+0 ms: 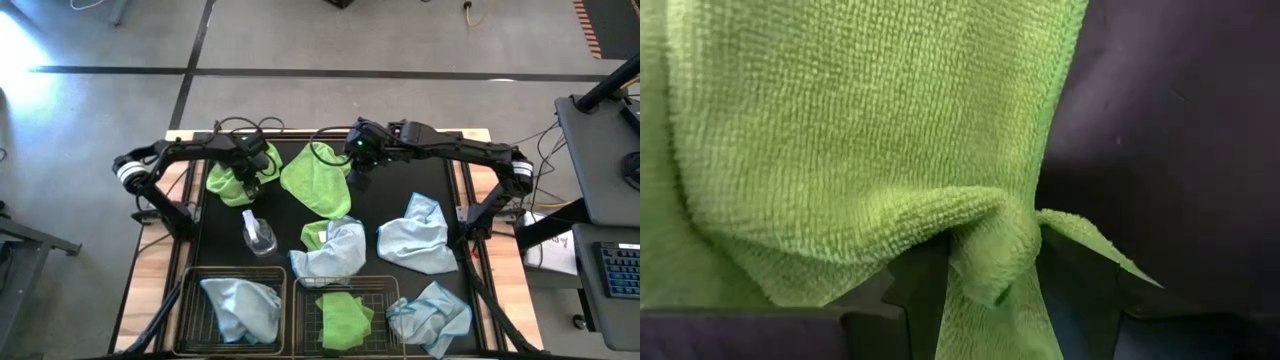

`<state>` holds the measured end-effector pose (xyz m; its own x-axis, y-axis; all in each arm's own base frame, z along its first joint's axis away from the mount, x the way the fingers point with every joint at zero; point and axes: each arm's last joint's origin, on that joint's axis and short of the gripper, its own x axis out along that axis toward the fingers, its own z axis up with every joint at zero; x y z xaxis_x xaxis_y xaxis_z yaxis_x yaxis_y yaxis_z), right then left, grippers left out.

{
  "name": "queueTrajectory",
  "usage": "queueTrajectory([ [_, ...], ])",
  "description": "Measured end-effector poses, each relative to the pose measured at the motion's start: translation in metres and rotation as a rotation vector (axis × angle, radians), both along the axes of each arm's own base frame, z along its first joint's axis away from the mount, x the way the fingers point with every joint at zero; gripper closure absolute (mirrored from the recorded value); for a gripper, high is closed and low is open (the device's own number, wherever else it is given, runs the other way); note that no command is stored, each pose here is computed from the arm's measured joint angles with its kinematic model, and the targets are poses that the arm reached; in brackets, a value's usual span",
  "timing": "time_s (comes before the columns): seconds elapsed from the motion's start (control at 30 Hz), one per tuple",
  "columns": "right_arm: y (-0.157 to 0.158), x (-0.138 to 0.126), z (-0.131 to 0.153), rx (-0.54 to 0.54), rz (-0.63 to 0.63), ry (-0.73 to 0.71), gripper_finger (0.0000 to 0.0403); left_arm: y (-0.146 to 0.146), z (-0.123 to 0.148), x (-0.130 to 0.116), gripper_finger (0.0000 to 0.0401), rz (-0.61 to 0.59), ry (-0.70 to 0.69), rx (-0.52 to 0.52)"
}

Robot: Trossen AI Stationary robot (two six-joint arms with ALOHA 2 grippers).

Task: Sort microfiber towel by color & place in baskets
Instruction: Put the green microfiber cloth into the right wire basket

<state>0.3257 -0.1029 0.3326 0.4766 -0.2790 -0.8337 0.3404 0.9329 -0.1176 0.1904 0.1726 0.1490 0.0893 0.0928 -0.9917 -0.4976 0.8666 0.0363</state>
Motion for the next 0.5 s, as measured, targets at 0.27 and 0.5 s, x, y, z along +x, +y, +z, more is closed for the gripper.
queueTrajectory([
  [0.27, -0.002, 0.007, -0.012, 0.004, 0.018, 0.046, 0.0335, 0.001, -0.01, 0.002, 0.0264, 0.015, 0.024, -0.038],
  [0.5, -0.005, 0.015, -0.026, 0.01, 0.031, 0.094, 0.0335, 0.0, -0.005, 0.001, 0.0286, 0.049, 0.005, -0.033],
])
